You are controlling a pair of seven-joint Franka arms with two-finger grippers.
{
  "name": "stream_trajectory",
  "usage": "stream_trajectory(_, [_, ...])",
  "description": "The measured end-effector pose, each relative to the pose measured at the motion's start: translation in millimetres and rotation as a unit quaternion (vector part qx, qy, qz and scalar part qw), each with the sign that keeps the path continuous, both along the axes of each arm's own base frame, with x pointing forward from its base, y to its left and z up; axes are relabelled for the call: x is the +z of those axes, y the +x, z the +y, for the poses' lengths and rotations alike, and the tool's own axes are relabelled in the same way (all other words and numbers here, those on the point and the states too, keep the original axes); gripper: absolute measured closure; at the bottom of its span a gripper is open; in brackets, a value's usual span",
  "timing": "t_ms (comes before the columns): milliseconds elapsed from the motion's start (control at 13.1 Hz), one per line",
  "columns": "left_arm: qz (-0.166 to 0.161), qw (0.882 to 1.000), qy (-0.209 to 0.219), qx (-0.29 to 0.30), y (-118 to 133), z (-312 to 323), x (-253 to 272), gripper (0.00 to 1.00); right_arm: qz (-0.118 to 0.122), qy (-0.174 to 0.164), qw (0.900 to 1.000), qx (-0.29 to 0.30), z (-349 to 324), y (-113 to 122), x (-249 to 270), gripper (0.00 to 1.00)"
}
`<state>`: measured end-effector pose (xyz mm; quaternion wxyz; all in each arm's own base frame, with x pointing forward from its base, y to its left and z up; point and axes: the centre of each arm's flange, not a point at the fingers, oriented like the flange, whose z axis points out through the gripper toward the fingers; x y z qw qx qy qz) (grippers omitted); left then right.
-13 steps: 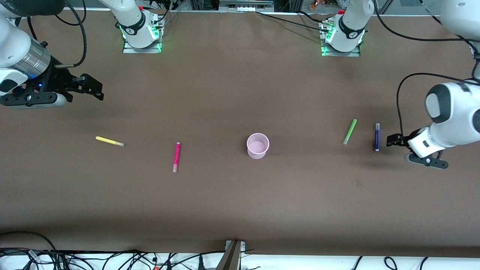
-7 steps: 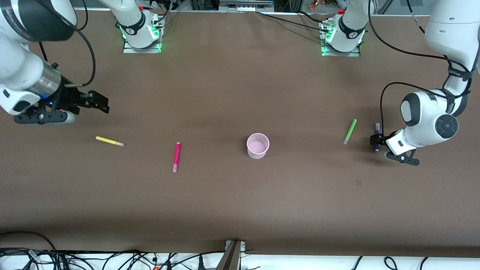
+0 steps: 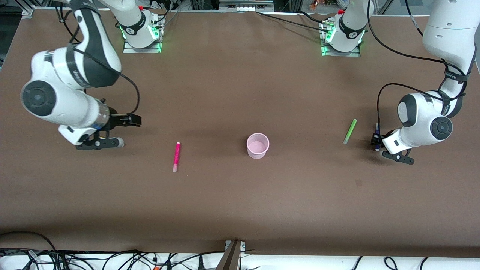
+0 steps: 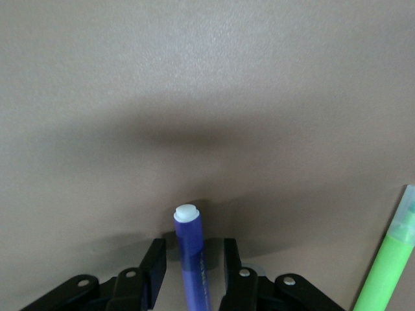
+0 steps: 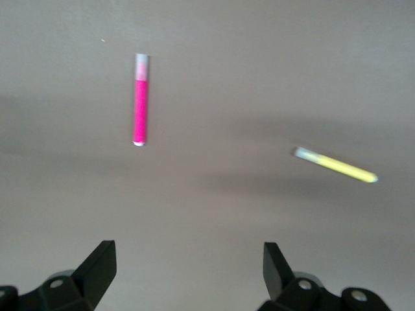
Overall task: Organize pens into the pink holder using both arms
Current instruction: 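Lift the blue pen with the left gripper while the right gripper grasps the marker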
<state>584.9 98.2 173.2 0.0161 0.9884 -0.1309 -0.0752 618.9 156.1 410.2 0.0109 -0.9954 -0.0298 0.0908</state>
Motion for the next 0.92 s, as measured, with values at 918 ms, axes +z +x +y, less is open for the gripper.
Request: stream_trajectory(918, [-0.024, 0.999, -0.004, -0.023, 27, -9, 35, 0.82, 0.011, -0.002, 0.996, -0.087, 78, 7, -209, 0.09])
